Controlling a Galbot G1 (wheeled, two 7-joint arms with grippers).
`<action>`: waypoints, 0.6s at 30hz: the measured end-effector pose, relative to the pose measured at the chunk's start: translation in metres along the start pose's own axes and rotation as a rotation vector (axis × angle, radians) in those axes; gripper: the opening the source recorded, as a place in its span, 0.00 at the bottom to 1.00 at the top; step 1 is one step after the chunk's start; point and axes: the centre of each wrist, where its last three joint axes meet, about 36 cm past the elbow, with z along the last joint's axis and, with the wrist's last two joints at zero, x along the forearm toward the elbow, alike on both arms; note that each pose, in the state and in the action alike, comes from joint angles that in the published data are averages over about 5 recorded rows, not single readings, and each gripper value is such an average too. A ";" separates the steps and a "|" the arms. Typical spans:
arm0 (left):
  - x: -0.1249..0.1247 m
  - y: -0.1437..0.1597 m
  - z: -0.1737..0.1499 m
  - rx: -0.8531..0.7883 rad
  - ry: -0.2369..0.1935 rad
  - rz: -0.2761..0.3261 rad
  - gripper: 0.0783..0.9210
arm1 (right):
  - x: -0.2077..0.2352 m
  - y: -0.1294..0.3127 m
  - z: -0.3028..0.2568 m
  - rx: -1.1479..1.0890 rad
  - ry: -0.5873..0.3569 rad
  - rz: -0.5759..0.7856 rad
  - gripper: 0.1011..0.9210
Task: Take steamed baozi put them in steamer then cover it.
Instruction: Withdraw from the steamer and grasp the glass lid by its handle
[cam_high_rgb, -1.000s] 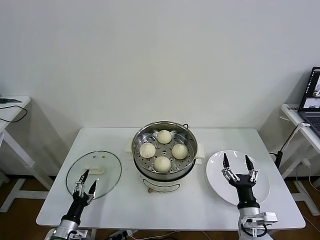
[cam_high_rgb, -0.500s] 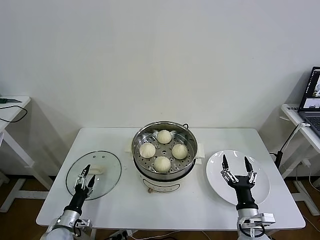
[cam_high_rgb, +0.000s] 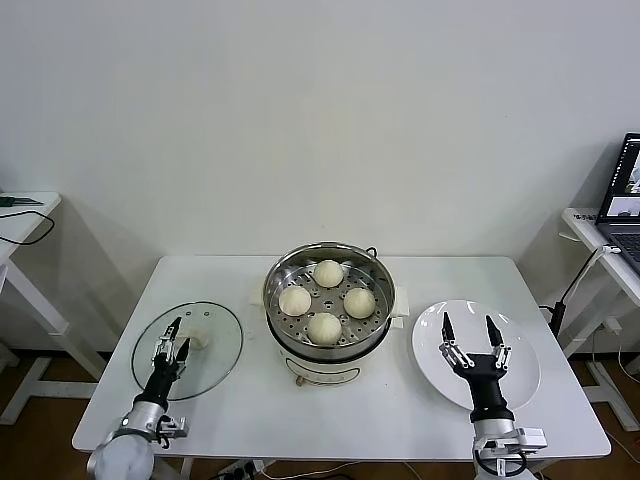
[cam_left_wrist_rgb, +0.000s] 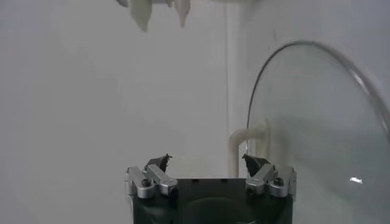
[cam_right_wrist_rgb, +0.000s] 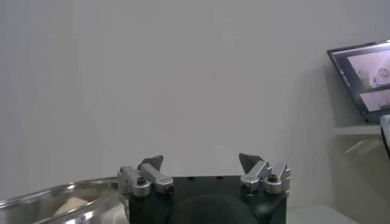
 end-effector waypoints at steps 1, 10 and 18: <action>-0.002 0.000 0.000 -0.001 0.002 0.000 0.88 | 0.000 0.000 0.000 0.001 0.000 0.000 0.88; -0.018 -0.003 0.003 -0.007 0.019 0.003 0.84 | 0.003 0.000 0.001 0.010 0.000 -0.005 0.88; -0.020 -0.011 0.002 -0.008 0.020 0.026 0.58 | 0.004 0.000 0.004 0.014 0.001 -0.007 0.88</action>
